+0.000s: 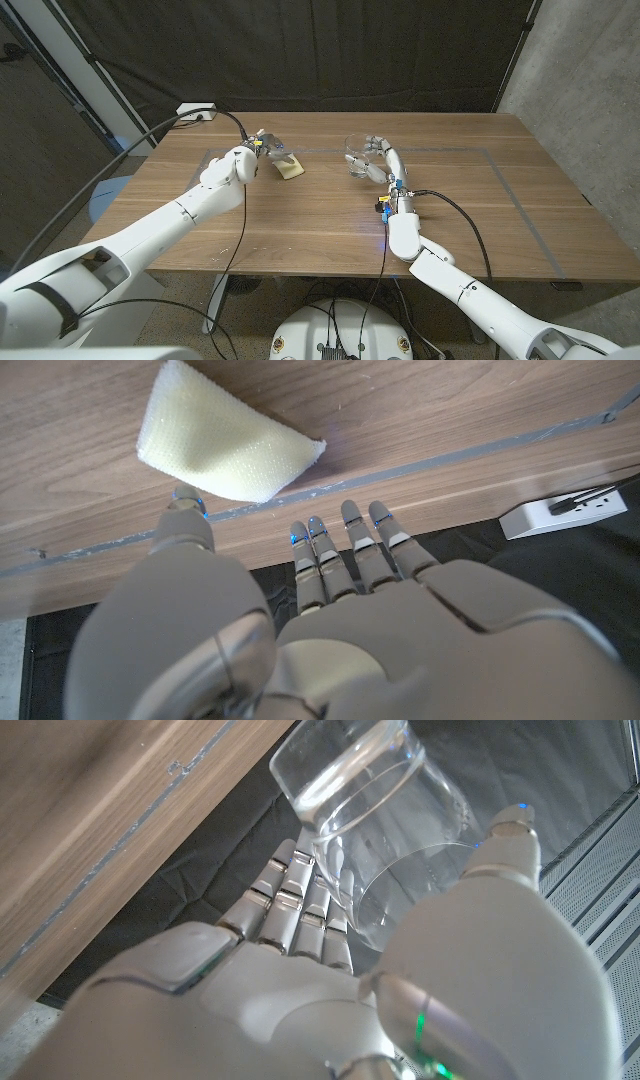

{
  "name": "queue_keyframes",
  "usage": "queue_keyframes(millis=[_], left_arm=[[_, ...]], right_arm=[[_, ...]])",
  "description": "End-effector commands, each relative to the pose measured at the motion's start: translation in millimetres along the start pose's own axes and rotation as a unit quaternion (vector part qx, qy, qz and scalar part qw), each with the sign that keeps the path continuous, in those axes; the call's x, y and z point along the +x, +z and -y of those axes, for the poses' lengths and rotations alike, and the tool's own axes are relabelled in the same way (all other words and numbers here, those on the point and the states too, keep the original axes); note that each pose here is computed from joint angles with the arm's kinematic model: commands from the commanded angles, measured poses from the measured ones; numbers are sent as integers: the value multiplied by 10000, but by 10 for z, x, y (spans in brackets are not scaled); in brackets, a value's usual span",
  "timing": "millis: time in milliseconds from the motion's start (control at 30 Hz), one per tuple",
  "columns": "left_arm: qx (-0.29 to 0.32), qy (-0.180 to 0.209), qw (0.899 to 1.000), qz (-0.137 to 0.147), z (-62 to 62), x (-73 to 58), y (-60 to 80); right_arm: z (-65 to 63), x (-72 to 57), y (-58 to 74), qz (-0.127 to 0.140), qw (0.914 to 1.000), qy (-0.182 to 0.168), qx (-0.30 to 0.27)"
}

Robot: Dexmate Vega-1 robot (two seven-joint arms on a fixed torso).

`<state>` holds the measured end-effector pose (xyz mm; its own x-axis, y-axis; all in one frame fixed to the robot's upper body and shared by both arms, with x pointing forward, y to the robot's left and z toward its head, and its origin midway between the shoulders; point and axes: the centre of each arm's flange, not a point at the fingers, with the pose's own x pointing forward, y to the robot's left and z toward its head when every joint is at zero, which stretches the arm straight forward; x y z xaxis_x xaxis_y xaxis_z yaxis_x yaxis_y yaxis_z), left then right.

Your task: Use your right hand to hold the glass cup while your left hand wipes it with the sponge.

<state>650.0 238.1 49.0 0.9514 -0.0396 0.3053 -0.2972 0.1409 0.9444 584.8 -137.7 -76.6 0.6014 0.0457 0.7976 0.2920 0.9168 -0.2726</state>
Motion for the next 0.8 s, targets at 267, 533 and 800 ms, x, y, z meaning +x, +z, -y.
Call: queue_keyframes(millis=[267,533,800], left_arm=[[983,45,9950,-150,28,7,204],[1401,-114,9893,-388,54,25,210],[1828,-234,9811,-593,88,52,215]], right_arm=[[11,-33,-11,20,10000,-50,21],[19,-32,-2,24,10000,-62,33],[14,-29,10,53,10000,-65,34]])
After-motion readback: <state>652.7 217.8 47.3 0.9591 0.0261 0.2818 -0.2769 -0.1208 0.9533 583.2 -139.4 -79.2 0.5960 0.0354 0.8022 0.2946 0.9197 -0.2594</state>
